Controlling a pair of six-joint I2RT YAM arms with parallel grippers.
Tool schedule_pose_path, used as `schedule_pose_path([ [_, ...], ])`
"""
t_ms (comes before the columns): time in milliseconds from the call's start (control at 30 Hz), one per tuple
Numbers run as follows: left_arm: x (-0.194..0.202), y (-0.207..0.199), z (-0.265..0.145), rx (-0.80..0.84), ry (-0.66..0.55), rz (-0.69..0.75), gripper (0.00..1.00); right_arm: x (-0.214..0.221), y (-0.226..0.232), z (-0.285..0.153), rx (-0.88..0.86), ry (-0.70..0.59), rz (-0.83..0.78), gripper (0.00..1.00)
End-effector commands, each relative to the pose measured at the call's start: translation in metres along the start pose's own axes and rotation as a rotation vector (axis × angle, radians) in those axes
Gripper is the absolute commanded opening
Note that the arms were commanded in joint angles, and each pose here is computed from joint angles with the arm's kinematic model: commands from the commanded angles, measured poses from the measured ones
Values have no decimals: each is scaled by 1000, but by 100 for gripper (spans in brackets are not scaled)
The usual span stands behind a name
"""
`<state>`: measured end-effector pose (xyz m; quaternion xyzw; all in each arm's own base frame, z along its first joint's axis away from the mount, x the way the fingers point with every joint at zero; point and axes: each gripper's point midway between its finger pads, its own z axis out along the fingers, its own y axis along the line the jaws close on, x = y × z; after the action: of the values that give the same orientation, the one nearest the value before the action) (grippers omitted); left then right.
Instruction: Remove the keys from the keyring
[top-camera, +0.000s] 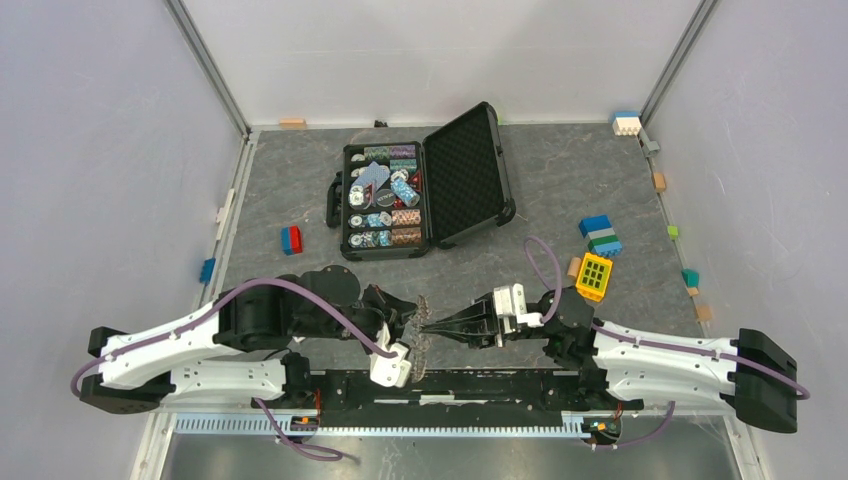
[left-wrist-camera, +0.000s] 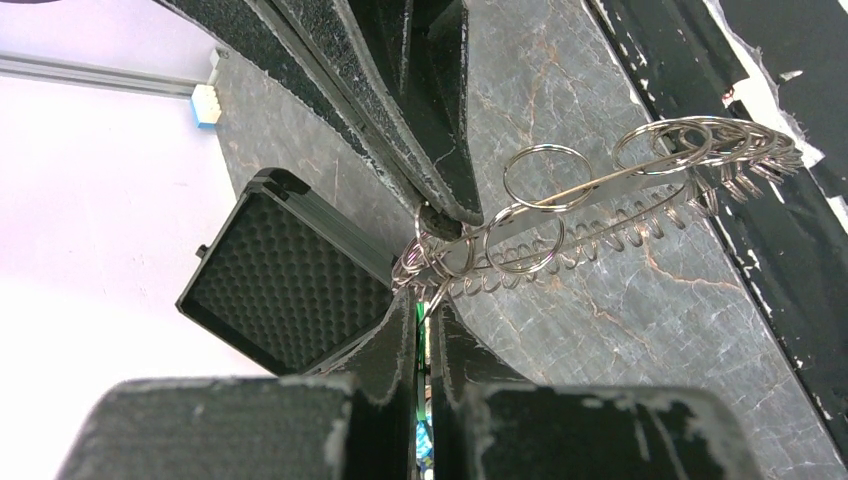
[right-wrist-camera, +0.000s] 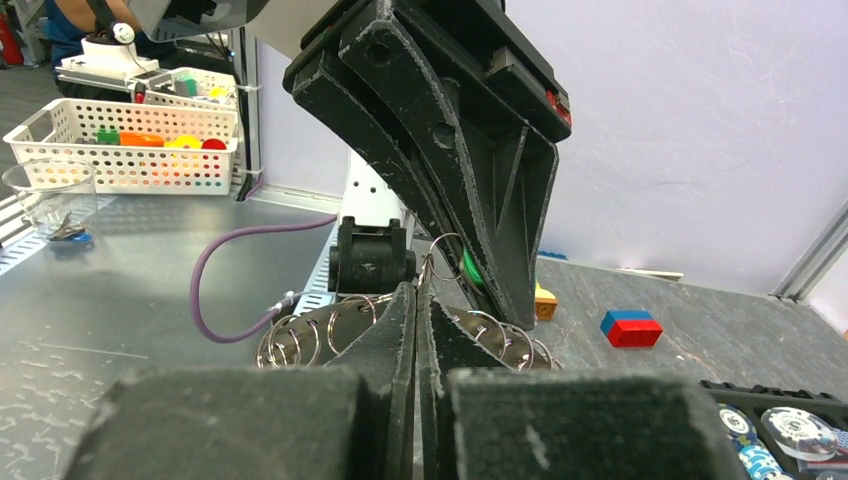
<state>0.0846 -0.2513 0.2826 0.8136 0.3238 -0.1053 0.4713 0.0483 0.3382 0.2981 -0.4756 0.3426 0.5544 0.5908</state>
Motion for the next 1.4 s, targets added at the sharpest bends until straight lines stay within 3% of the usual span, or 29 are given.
schedule_pose_path([
  [0,-9,8,-4,-51,-45,-61,2,-30,5,-1,-23,-107,-49,0],
  [733,-18,7,1,-45,-90,-72,2,-26,-32,-1,204,-118,102,0],
  [1367,-16,15,0,-68,-67,-80,2,2,-60,-1,369,-14,185,0],
])
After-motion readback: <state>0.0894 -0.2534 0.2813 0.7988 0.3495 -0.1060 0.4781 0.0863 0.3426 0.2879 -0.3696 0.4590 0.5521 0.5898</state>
